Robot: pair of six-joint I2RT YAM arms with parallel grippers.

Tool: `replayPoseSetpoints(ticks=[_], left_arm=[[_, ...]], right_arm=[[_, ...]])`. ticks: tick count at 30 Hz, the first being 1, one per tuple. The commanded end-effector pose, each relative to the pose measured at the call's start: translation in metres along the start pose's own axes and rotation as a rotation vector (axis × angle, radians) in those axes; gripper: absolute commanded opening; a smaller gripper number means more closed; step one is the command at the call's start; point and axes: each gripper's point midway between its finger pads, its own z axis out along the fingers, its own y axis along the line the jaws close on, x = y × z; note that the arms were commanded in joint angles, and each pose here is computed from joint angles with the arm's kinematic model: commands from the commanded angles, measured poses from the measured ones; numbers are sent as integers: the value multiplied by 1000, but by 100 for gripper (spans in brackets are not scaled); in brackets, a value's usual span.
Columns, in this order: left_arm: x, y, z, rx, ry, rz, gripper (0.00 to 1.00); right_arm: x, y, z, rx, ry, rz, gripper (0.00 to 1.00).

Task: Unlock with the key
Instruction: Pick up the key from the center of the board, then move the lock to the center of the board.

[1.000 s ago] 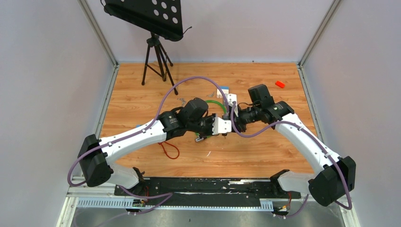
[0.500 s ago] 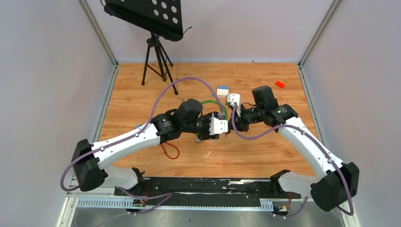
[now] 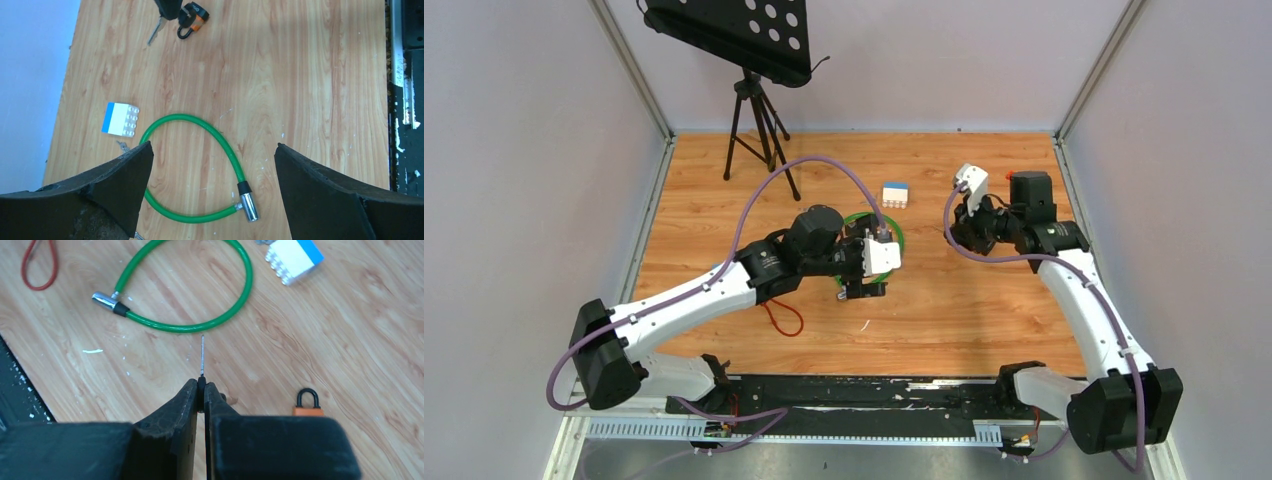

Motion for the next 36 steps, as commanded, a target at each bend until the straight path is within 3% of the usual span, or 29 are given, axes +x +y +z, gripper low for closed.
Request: replayPoseSetpoints(ticks=[1,6,17,26,36], left_arm=[[-10,13,3,-56,-39,-31,98],[-13,24,29,-56,-9,-109,99],[-7,50,149,-13,73,-387,100],[14,76,262,-30,104,-495,97],[17,77,320,-102,5,-656,90]], right_arm=[[-14,-19,-16,118,-64,11,0],[-6,-58,-42,325,-70,119,0],[22,-119,-106,624,-98,312,0],[49,-130,-129,727,-88,372,0],[60,-130,-133,708,-101,413,0]])
